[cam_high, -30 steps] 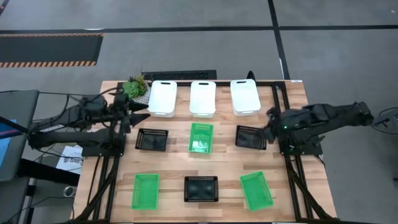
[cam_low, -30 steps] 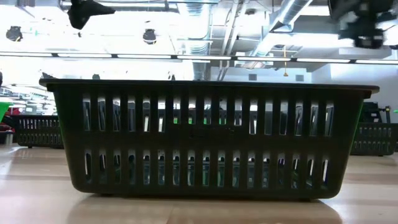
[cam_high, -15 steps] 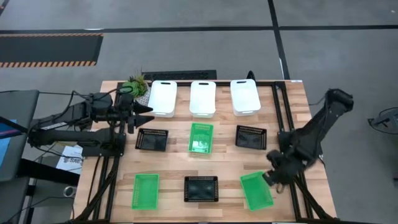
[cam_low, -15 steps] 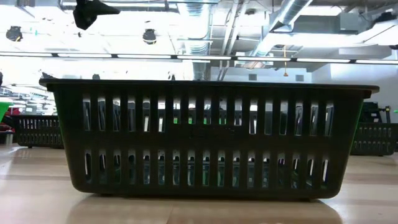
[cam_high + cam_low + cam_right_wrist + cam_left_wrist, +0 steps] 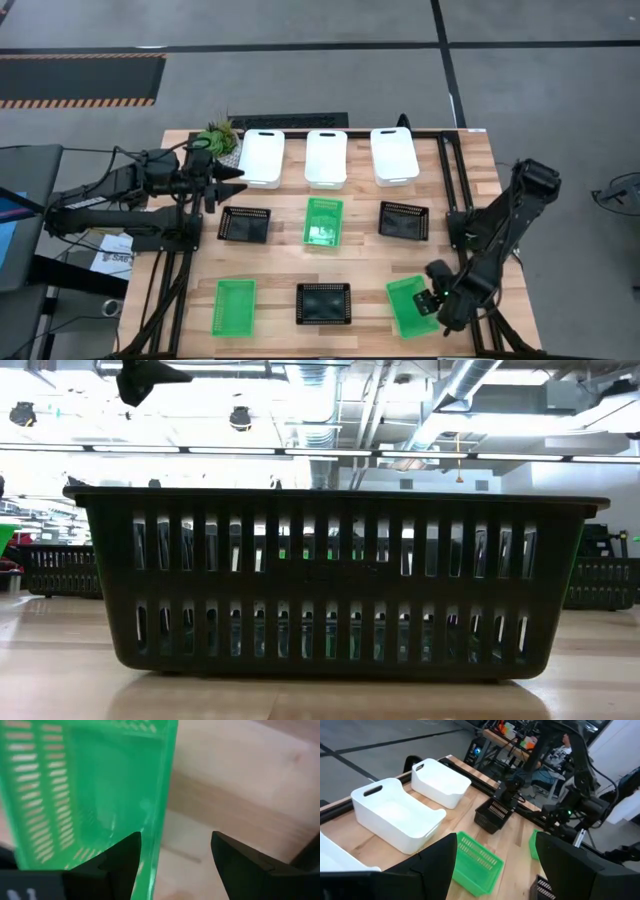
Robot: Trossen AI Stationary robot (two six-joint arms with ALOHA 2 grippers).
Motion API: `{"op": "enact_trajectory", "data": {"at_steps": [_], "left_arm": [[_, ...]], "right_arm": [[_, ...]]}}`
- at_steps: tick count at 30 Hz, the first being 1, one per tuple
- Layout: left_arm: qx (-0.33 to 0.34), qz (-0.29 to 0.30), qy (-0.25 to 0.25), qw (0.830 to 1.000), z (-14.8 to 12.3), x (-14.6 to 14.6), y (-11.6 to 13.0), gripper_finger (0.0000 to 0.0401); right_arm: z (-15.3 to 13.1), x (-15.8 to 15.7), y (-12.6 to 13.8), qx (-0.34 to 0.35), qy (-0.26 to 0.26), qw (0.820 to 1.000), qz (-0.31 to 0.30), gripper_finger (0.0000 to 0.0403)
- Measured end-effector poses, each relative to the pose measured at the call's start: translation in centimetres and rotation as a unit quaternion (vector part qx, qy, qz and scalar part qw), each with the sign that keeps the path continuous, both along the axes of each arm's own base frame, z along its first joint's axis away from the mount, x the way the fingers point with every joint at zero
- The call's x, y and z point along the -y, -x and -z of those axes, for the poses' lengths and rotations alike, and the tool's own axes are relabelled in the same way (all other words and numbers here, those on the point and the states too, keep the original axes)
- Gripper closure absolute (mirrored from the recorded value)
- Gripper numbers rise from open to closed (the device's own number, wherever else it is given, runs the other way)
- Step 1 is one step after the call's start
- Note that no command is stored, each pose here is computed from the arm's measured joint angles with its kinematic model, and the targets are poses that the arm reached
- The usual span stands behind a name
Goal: Stack baskets by color
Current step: Stack the bottom right green bin on the top green bin
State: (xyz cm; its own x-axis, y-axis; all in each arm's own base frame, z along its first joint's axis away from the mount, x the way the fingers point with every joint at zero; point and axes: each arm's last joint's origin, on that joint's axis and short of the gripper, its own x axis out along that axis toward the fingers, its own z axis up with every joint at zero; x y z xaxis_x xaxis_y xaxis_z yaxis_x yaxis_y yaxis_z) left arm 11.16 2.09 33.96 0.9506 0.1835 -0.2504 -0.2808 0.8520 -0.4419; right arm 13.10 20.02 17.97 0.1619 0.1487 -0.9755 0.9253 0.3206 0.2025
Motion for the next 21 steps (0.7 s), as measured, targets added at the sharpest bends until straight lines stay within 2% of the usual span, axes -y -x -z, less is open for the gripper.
{"op": "enact_trajectory", "data": {"at_steps": [4, 7, 10, 14, 15, 21], "left_arm": [[0.000, -0.006, -0.001, 1.000, 0.0, 0.0, 0.0, 0.0142], [0.001, -0.010, 0.003, 1.000, 0.0, 0.0, 0.0, 0.0142], [0.003, -0.020, 0.011, 1.000, 0.0, -0.1, 0.0, 0.0142], [0.002, -0.029, 0.008, 1.000, 0.0, -0.1, 0.0, 0.0142], [0.001, -0.029, 0.004, 1.000, 0.0, -0.2, 0.0, 0.0142], [-0.002, -0.028, -0.007, 1.000, 0.0, -0.2, 0.0, 0.0142]], "right_arm": [[1.0, 0.2, -1.0, -0.012, 0.017, 1.000, 0.011, 0.0145], [1.4, 0.5, -1.8, -0.022, 0.013, 0.999, 0.023, 0.0180], [1.4, 0.9, -2.6, -0.016, 0.006, 0.999, 0.030, 0.0247], [1.1, 1.5, -3.2, -0.011, 0.000, 0.999, 0.042, 0.0368], [1.1, 1.6, -3.4, -0.009, -0.001, 0.999, 0.043, 0.0383], [0.4, 1.8, -4.3, 0.024, -0.029, 0.999, 0.033, 0.0393]]}}
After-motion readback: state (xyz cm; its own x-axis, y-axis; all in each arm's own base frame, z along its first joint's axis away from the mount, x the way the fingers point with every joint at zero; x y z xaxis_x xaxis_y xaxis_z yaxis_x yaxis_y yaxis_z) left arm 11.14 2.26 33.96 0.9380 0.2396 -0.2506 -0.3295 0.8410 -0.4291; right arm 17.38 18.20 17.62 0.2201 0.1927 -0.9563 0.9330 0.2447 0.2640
